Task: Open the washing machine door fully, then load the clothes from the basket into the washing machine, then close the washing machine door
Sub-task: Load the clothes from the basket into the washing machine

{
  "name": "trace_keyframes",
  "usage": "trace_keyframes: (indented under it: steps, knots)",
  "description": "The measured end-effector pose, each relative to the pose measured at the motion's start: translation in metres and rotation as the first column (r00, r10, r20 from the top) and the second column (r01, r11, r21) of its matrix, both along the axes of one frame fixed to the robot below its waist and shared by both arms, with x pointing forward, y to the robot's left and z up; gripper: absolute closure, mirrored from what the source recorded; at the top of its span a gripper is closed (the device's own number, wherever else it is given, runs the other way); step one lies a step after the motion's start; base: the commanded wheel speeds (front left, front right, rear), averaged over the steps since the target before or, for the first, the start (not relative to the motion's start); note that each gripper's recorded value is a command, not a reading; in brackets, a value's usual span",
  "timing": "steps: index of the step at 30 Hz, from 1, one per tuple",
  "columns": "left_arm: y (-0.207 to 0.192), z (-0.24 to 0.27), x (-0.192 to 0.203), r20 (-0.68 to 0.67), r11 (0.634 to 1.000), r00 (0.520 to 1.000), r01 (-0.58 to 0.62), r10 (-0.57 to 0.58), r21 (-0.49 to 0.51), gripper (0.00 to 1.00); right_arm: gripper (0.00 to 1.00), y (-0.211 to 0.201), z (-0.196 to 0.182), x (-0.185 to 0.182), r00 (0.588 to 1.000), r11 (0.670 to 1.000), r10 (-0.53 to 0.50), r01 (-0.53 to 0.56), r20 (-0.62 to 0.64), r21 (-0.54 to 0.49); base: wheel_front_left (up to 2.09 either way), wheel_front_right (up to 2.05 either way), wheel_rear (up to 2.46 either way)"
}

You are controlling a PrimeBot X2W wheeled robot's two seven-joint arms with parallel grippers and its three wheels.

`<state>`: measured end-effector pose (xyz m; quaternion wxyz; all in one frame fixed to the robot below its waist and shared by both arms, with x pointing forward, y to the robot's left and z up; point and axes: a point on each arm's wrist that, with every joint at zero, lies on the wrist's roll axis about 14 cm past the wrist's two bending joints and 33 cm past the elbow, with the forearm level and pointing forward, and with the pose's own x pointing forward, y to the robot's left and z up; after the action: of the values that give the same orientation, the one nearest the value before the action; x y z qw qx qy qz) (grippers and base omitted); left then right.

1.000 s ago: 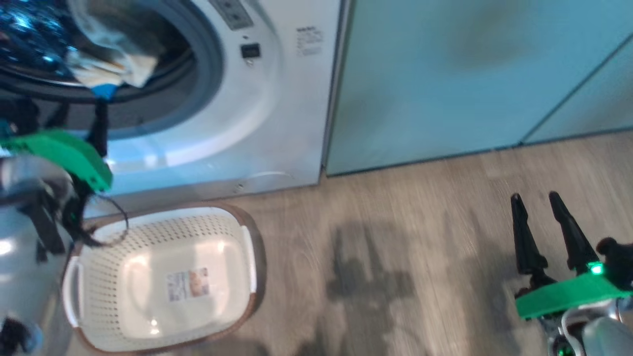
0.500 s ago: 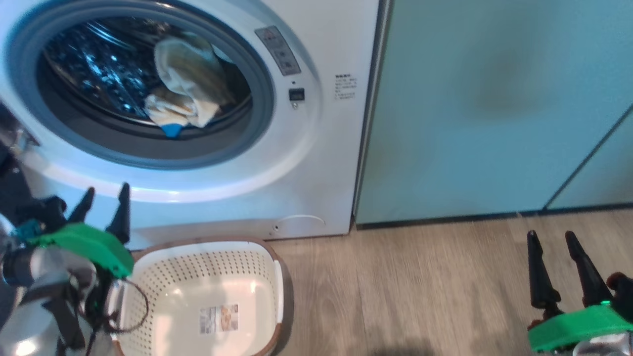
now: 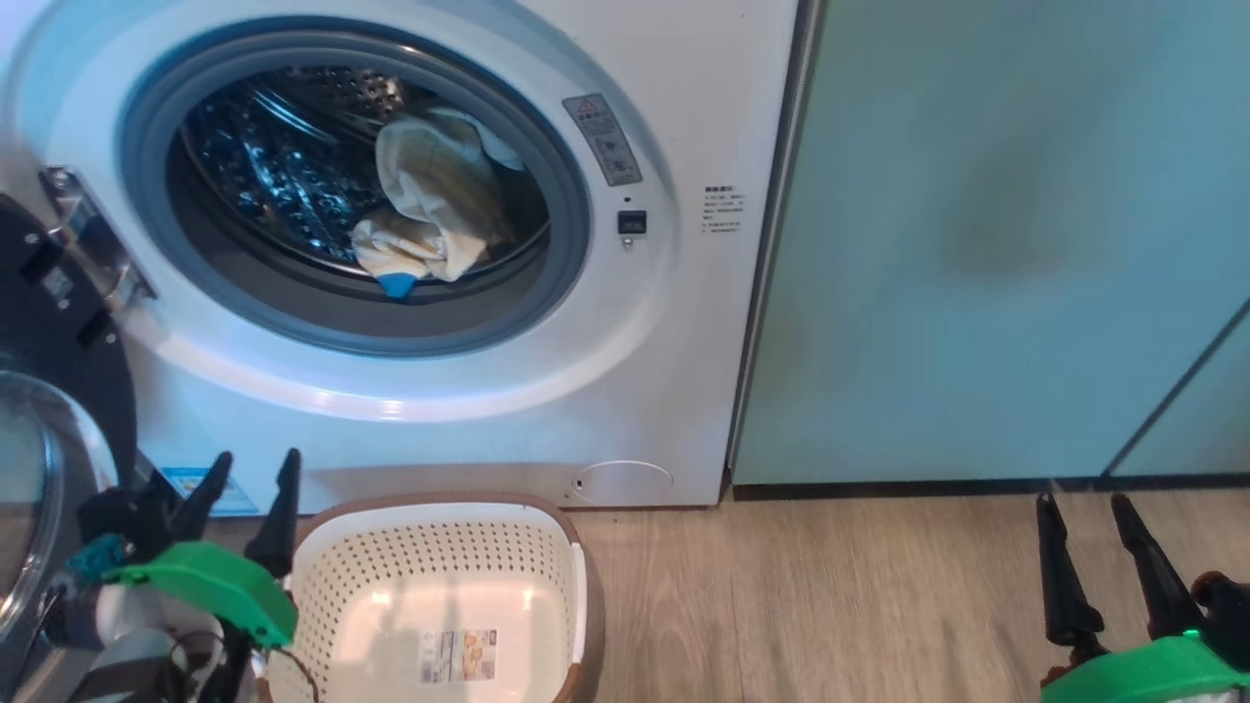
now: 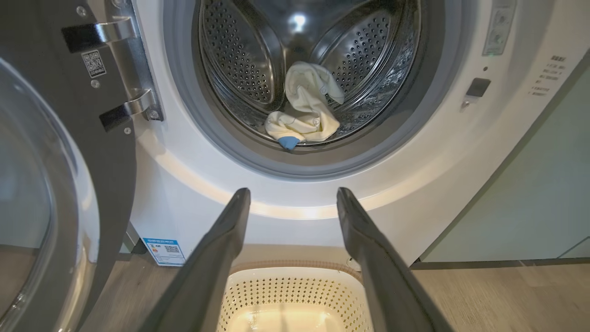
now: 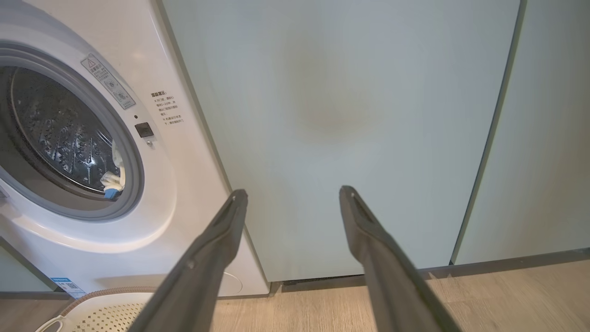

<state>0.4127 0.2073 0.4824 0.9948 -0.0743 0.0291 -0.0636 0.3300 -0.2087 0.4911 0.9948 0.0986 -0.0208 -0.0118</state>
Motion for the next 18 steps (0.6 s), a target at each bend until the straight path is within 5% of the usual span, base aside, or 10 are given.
trace_keyframes:
  steps: [18]
  knots:
    - [0.009,0.005,-0.013,0.021,1.0,0.999,-0.025,0.025,0.005,0.0,0.0,0.002,0.002,-0.005,1.0,1.0,0.009,-0.009,0.008,-0.004,0.0,0.0,0.0]
